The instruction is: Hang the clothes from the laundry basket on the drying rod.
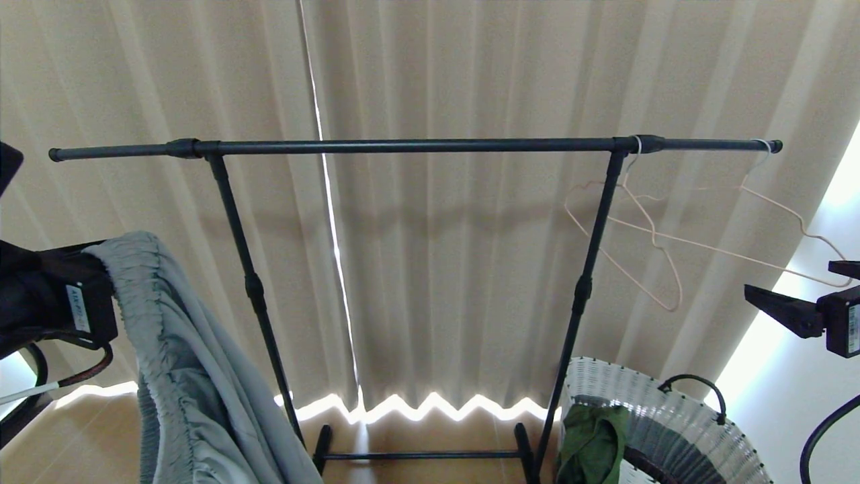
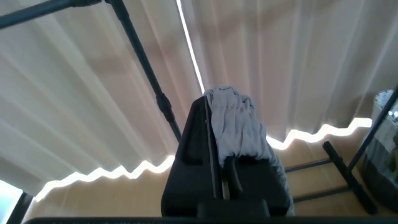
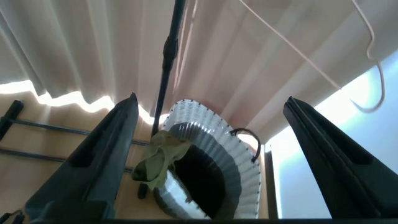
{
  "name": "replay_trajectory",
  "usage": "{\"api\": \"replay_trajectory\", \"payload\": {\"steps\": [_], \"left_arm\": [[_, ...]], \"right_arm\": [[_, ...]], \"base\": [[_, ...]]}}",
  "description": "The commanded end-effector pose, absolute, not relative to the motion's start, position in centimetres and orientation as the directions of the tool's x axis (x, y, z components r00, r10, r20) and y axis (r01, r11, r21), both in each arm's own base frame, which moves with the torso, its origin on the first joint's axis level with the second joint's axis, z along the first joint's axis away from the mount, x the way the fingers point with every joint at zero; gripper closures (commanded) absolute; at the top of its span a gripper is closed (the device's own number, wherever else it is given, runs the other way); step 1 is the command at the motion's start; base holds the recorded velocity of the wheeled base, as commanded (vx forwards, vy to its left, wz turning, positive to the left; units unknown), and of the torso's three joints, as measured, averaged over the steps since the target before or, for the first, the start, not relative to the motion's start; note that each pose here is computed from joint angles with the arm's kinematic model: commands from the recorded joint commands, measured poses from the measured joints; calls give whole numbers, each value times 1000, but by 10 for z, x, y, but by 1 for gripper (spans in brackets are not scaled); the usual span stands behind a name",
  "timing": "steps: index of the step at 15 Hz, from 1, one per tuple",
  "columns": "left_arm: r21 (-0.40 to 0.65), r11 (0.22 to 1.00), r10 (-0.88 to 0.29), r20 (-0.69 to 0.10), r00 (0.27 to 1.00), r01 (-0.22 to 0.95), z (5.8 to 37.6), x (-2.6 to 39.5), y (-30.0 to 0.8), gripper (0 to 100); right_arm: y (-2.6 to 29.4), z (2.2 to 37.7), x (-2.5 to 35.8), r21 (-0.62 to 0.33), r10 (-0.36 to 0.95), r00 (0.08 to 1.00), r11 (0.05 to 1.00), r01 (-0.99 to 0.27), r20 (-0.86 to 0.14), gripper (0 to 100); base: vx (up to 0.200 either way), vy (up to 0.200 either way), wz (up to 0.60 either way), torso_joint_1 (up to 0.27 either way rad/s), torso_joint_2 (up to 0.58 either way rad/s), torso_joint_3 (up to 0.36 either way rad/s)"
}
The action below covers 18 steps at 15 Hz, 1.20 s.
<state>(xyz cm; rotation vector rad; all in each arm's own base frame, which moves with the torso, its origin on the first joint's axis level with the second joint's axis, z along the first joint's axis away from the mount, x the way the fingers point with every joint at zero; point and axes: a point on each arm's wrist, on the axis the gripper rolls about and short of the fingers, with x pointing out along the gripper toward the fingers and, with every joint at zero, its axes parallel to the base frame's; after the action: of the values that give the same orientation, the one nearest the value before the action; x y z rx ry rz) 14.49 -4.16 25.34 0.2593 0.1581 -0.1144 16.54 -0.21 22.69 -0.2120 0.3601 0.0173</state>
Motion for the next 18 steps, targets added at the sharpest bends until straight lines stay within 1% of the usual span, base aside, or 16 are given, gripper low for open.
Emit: {"api": "replay_trajectory", "payload": {"steps": [1,10,14,18], "left_arm": [[246,960,-92,-171,981,133,253,145,-42,100],[258,956,-93,-173,980,137,253,145,-42,100],[262,955,-91,-180,979,137,251,145,-42,100],[263,955,-91,-183,979,138,249,145,-42,100]], "right_arm": [[-2,227,166,-203,-21,936,978,-55,-353,0],[-2,227,165,-202,-22,937,978,-52,-350,0],[-10,228,165,-202,-67,935,979,-5,-348,0],[-13,230,164,-203,-84,938,979,15,-337,0]], "base": [[0,-200,0,12,12,2],[0,-200,0,4,4,1],[0,-200,0,2,2,1],[0,0,0,0,0,0]]}}
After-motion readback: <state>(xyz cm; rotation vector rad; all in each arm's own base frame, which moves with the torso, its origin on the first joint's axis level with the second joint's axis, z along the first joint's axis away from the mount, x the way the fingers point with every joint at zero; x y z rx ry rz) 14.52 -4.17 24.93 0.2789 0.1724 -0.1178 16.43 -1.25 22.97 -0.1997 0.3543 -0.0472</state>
